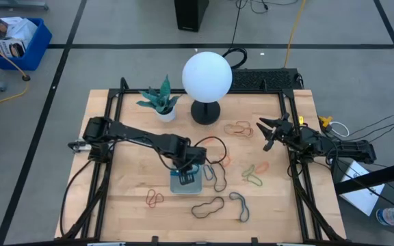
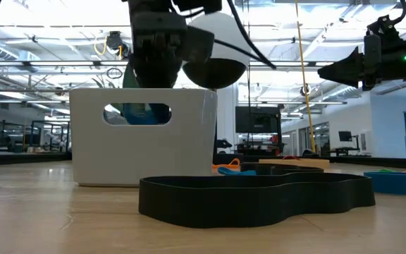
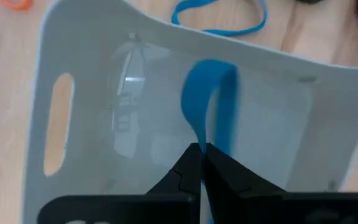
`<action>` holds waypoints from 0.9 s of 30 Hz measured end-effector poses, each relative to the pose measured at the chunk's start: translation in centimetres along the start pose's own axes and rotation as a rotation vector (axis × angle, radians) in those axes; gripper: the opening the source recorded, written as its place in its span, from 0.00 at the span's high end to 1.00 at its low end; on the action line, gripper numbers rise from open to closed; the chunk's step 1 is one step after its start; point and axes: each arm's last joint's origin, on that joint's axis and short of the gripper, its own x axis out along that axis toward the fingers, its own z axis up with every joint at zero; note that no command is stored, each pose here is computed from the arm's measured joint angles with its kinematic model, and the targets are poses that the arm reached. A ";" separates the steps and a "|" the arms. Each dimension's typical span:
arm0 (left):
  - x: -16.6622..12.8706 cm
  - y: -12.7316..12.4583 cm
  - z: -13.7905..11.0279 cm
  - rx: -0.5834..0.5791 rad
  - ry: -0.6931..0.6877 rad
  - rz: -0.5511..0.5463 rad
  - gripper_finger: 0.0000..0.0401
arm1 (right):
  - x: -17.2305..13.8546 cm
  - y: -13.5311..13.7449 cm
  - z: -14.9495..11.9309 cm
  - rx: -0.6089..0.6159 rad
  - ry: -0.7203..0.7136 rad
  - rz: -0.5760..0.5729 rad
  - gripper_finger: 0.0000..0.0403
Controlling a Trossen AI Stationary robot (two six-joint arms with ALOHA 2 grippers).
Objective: Pick and place rubber bands into bin
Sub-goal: Put the top large blue rubber band into the gray bin
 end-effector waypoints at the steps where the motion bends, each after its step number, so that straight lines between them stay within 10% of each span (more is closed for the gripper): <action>1: 0.4 0.1 0.1 0.004 0.008 0.004 0.97 | 0.0 0.0 0.0 0.000 0.000 0.000 0.72; 27: 2.2 0.2 0.4 0.003 0.035 0.019 0.87 | 0.0 0.0 0.0 0.000 0.001 0.000 0.72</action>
